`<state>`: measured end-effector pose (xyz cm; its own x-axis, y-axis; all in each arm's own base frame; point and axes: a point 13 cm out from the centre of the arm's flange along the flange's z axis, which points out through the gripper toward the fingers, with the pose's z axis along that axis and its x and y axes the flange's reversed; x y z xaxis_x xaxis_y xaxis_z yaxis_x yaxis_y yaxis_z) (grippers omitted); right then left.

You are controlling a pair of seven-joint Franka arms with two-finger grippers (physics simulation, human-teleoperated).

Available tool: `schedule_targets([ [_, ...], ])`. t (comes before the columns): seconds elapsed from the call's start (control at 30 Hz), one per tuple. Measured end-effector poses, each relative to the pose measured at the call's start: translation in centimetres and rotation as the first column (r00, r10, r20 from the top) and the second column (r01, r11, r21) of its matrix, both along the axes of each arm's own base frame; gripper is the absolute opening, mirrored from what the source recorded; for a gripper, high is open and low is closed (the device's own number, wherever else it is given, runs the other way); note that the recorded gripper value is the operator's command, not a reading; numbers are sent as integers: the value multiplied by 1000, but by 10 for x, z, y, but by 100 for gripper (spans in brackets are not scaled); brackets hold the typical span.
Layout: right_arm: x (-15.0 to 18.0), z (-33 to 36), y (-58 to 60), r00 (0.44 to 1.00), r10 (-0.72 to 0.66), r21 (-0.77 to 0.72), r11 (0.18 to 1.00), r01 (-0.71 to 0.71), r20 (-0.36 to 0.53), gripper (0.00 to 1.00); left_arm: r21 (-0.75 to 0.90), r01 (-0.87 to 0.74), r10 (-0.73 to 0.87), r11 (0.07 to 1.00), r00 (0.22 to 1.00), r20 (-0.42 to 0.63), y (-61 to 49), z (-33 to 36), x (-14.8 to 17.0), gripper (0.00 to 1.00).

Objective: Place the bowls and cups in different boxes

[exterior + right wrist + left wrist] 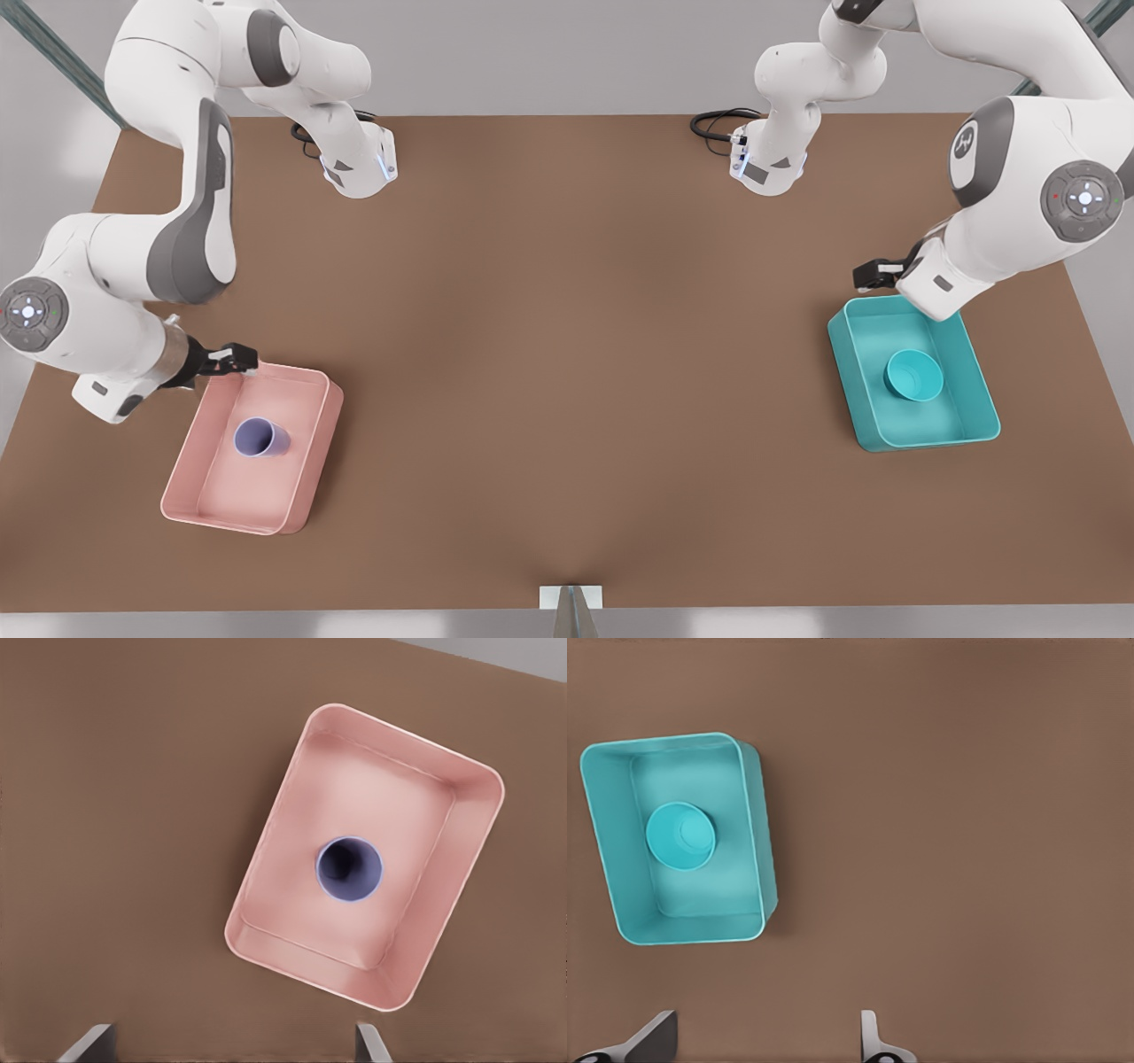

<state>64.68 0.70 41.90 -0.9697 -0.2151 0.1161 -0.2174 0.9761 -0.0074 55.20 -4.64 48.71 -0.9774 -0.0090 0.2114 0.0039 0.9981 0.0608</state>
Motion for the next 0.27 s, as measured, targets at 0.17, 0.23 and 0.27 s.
schedule_targets([
  [0.17, -87, 23, -24, 992, -84, 31, 996, 87, -94, 100, 5, 5, -5, 1000, 1000, 16, 0, -12, -17, 100],
  [0.23, -97, 22, -27, 989, -107, 27, 994, 110, -106, 100, 5, 10, -10, 1000, 999, 36, -2, -14, -15, 100],
  [0.27, -99, 22, -28, 987, -118, 25, 992, 122, -107, 100, 4, 8, -8, 1000, 999, 44, -2, -14, -13, 100],
])
